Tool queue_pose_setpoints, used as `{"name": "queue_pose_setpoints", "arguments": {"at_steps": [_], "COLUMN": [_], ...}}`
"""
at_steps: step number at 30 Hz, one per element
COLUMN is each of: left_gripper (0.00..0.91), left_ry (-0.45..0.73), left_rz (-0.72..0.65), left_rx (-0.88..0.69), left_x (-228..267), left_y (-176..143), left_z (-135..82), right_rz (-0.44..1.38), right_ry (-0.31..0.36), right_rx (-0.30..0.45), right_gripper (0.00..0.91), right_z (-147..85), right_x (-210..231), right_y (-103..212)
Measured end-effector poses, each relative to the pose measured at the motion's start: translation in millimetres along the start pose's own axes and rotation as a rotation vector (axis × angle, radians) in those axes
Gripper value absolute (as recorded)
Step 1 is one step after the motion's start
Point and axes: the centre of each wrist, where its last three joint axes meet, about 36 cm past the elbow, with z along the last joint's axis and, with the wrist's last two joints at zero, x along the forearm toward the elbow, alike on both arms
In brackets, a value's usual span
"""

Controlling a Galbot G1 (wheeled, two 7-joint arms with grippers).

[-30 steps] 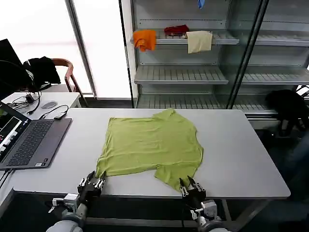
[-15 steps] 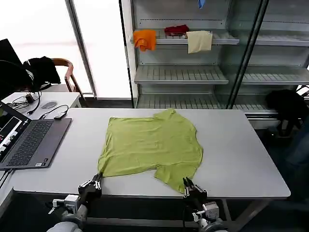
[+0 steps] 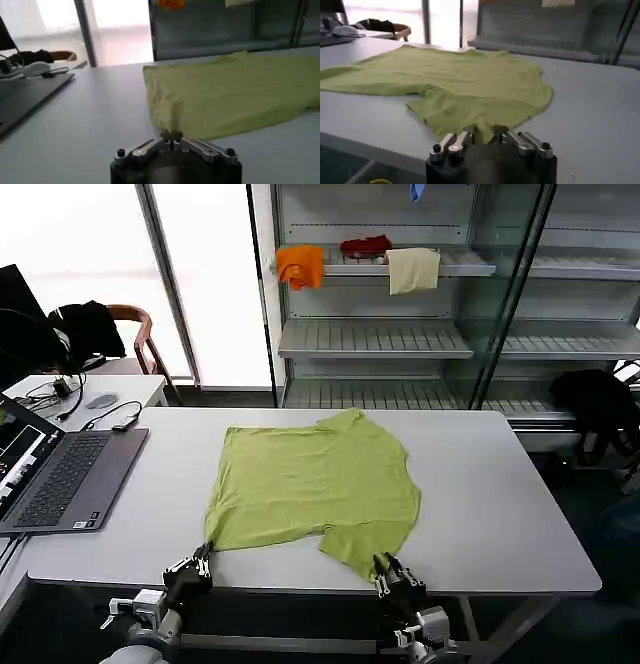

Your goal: Fold and organize the clothes.

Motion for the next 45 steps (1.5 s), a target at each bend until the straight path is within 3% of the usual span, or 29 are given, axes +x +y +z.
{"name": "queue_pose_setpoints", "arguments": {"at_steps": [9,22,34,45], "left_gripper": [0.000,0.000,0.000,0.000], "left_ry": [-0.026,-0.085,-0.117,-0.130], "left_rz": [0.017,0.061,0.065,0.060], "left_rx": [0.009,0.104,0.180,0.159], "left_x": [0,-11,-41,-75], "left_y": [0,8,25,29], "left_z": [-4,-25,-52,-71], "right_rz": [0.007,0.033,0.042,0.050], "right_ry": [-0.060,-0.139,-0.173,-0.190], "right_rx": [-0.042,-0.083,-0.076,-0.044], "right_gripper": [0.000,0.000,0.000,0.000], "right_z": [-9,-37,-76,-110], "right_x": [-1,-24,-74,-137], "right_y": [-1,-10,-18,-33]}}
